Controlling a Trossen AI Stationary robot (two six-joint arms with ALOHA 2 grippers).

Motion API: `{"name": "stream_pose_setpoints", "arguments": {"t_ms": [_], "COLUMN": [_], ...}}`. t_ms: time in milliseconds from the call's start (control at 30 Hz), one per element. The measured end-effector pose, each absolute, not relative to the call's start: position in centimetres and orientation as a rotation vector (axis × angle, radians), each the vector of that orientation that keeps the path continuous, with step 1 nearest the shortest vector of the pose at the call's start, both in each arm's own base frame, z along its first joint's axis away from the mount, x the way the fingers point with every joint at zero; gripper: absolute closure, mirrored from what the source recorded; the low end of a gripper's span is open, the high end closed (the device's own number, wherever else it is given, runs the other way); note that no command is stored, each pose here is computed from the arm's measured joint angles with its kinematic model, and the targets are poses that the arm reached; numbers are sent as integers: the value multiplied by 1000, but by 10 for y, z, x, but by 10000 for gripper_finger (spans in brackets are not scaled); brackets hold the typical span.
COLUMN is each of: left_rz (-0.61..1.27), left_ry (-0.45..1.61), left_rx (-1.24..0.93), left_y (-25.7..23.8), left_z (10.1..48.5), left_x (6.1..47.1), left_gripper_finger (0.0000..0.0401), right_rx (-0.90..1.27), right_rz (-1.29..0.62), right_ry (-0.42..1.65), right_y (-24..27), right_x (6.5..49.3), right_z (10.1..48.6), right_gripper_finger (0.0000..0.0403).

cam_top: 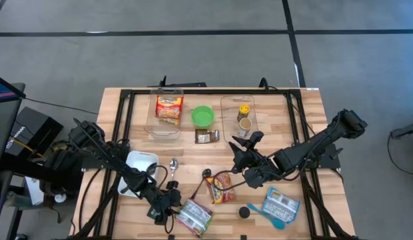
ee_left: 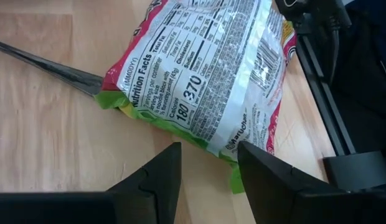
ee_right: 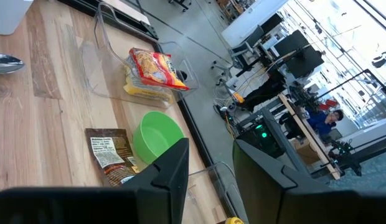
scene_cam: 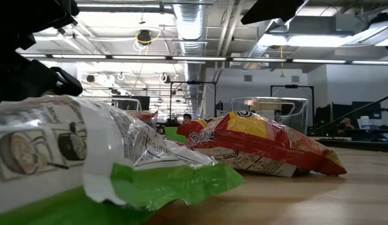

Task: Pick & Place Food Item

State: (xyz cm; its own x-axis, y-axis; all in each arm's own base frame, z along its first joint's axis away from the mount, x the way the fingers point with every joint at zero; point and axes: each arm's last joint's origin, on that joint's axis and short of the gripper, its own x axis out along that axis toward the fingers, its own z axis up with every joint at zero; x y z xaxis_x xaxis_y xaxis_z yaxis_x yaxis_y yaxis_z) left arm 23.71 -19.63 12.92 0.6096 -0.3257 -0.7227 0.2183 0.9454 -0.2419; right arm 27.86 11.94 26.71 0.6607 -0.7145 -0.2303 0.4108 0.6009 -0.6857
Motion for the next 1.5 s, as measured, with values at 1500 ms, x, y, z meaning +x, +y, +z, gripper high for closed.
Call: {"name": "stream_pose_setpoints", "arguments": {"t_ms": [1500], "left_rz": [-172], "left_ry": [844], "left_rx": [-189], "left_y": [-156], "left_z": [130], "left_x": [264], "left_gripper_finger": [401], "right_rx": [-637], "right_rz": [-685], "right_ry": [525], "right_y": [120], "right_x": [279], "right_z": [267], "right_gripper_finger": [285]}}
